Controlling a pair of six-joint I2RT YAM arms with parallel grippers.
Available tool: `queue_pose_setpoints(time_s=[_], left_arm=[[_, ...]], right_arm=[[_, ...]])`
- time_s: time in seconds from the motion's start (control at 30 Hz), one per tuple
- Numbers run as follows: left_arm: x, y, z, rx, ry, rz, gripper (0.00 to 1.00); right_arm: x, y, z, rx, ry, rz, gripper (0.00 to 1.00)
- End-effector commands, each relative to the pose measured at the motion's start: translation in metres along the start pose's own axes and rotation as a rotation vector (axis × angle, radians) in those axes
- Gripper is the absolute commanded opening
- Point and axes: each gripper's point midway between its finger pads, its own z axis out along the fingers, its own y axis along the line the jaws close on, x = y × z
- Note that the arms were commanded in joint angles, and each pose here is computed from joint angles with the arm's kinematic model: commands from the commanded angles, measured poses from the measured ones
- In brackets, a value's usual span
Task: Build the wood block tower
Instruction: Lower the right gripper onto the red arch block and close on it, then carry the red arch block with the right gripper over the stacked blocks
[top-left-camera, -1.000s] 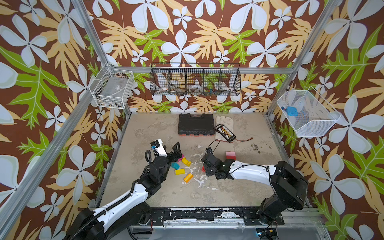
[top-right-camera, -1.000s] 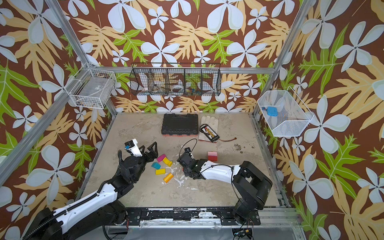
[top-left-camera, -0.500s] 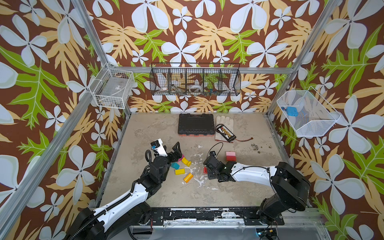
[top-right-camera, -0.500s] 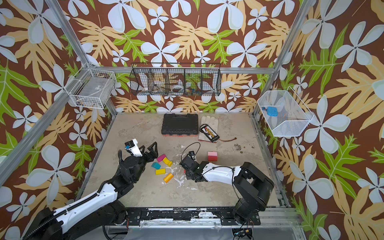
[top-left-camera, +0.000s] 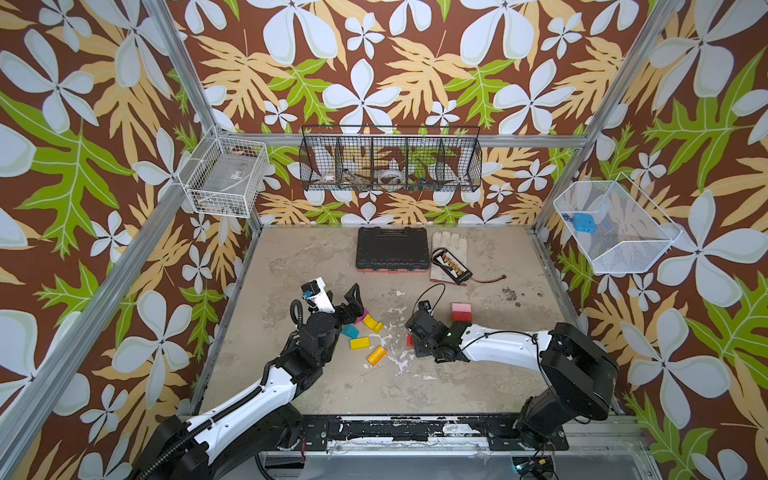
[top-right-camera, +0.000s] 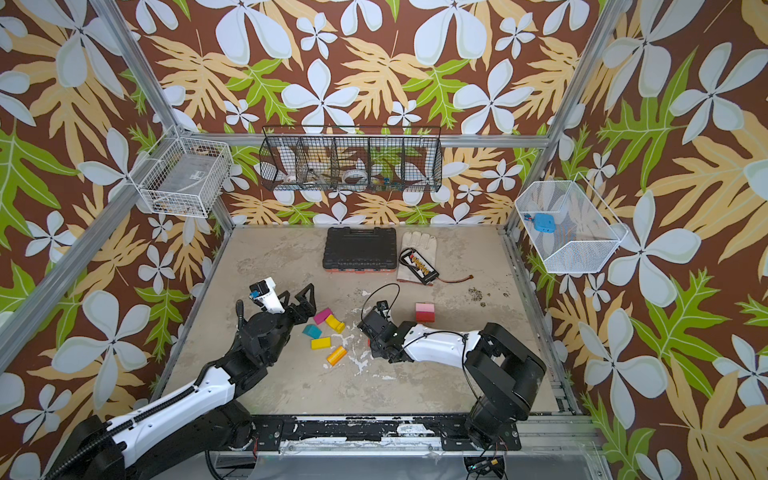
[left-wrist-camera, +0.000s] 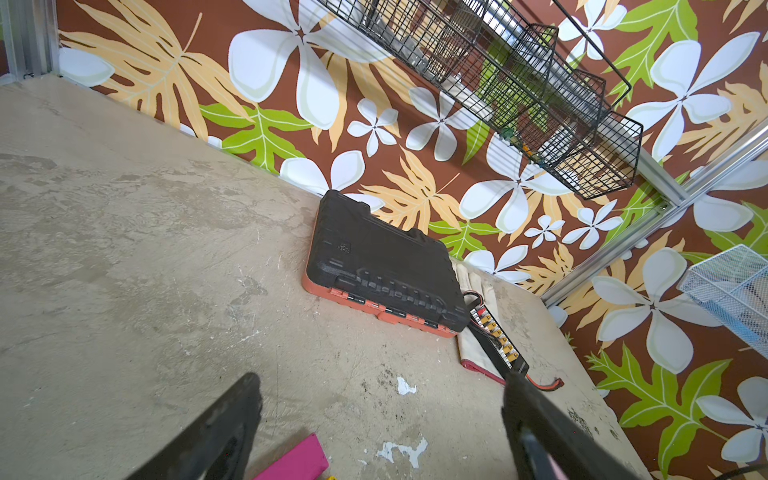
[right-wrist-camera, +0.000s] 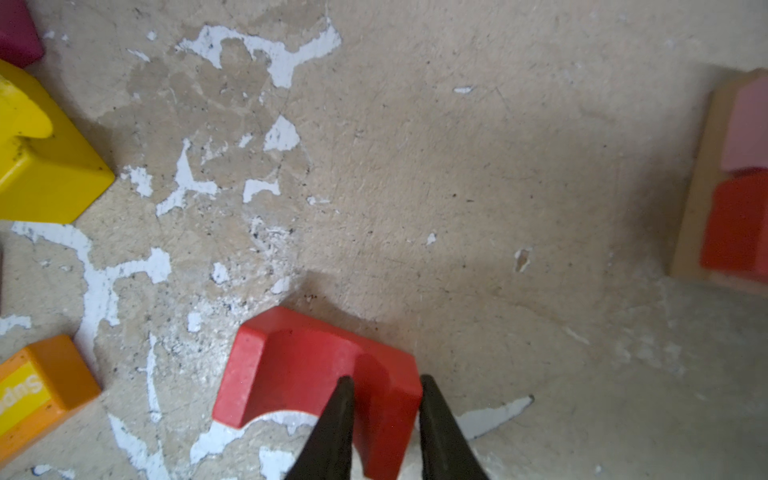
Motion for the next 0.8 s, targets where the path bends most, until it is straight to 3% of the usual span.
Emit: queue_pose_setpoints(time_s=[0.0, 0.4, 0.77], left_arm=[[-0.008, -0.004, 0.000, 0.011, -0.027, -0.008, 0.91], [-0.008, -0.004, -0.001, 0.015, -0.029, -0.013, 0.92], [-0.008, -0.006, -0.001, 0.029, -0.026, -0.014, 0.92]], right_arm=[[-0.002, -0.002, -0.001, 0.010, -0.010, 0.009, 0.21], [-0.016, -0.003, -0.011, 0.002, -0.025, 0.012, 0.06], [-0.105, -0.052, -0.067, 0.037, -0.181, 0.067, 0.01]])
